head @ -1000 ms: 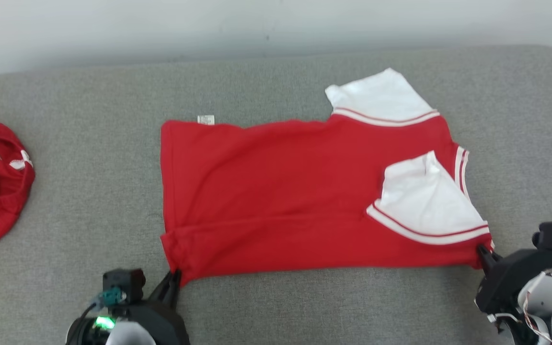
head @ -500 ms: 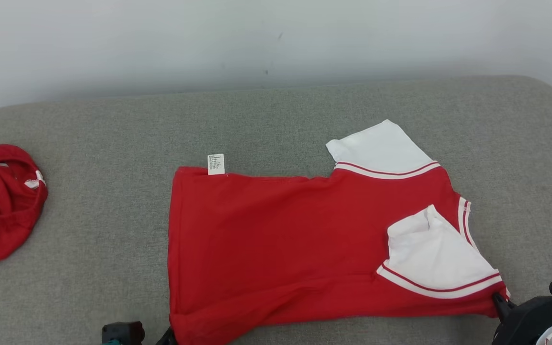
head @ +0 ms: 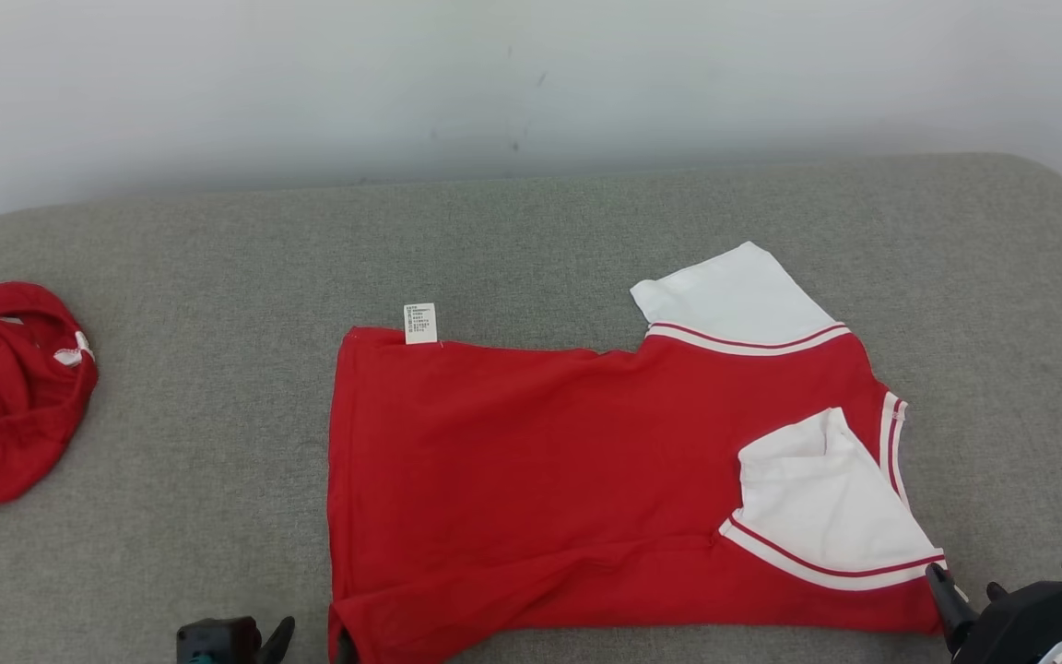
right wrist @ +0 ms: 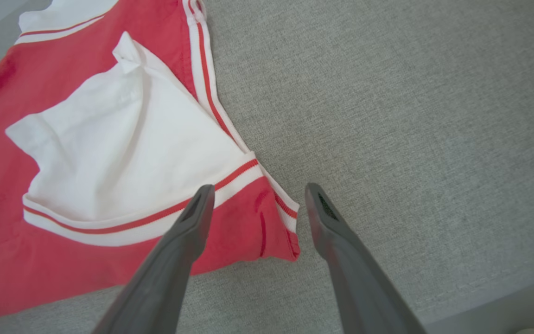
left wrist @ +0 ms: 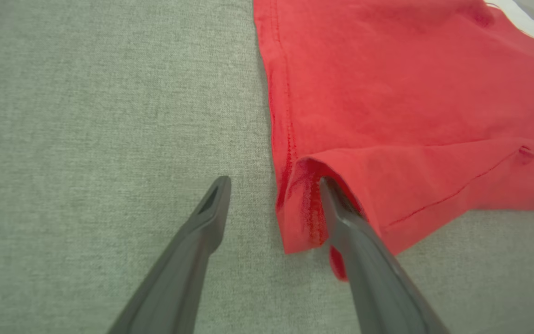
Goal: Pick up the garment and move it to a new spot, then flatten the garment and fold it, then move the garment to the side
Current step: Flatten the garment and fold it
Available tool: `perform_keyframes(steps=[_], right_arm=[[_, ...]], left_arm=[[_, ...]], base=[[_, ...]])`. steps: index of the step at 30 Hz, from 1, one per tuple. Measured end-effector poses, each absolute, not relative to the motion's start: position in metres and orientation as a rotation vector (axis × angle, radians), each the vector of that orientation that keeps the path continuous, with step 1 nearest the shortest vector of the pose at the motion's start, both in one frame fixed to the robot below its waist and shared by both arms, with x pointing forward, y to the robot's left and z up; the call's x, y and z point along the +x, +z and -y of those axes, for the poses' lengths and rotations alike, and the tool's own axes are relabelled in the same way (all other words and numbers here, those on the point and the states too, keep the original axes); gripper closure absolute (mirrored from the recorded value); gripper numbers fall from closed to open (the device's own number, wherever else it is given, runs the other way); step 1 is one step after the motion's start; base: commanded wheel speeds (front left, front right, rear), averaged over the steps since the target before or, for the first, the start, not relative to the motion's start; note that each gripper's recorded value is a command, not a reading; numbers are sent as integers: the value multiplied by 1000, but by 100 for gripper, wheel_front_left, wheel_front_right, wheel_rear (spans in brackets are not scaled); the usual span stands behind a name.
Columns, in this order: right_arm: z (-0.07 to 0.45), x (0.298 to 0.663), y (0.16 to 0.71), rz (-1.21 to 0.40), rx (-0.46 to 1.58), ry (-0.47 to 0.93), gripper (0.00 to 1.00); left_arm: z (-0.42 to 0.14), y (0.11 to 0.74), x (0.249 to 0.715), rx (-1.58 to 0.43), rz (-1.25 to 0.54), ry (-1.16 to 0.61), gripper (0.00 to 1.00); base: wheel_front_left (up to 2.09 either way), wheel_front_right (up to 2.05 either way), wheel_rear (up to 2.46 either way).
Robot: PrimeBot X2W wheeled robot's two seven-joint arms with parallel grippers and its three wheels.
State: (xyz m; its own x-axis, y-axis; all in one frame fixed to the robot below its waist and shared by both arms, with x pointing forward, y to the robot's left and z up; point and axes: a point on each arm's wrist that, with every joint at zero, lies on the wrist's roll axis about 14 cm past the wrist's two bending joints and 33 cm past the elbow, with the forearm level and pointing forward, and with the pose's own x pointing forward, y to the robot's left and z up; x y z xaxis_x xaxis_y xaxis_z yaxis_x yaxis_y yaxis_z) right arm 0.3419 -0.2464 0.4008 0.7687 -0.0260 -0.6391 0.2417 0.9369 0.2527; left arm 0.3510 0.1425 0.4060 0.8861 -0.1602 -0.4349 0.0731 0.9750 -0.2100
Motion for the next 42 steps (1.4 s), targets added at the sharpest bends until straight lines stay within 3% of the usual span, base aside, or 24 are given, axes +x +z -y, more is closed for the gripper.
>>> perform_keyframes(steps=[10, 26, 42], right_arm=[[259, 350, 422, -594, 265, -175, 0], [235, 351, 499, -159, 107, -88, 0], [200, 332, 476, -177, 140, 5, 0]], left_arm=[[-158, 413, 349, -197, -427, -71, 0], [-179, 468, 337, -265, -118, -6, 0], [-128, 426, 305, -312, -231, -167, 0]], base=[[0, 0, 0], [0, 0, 0], [0, 0, 0]])
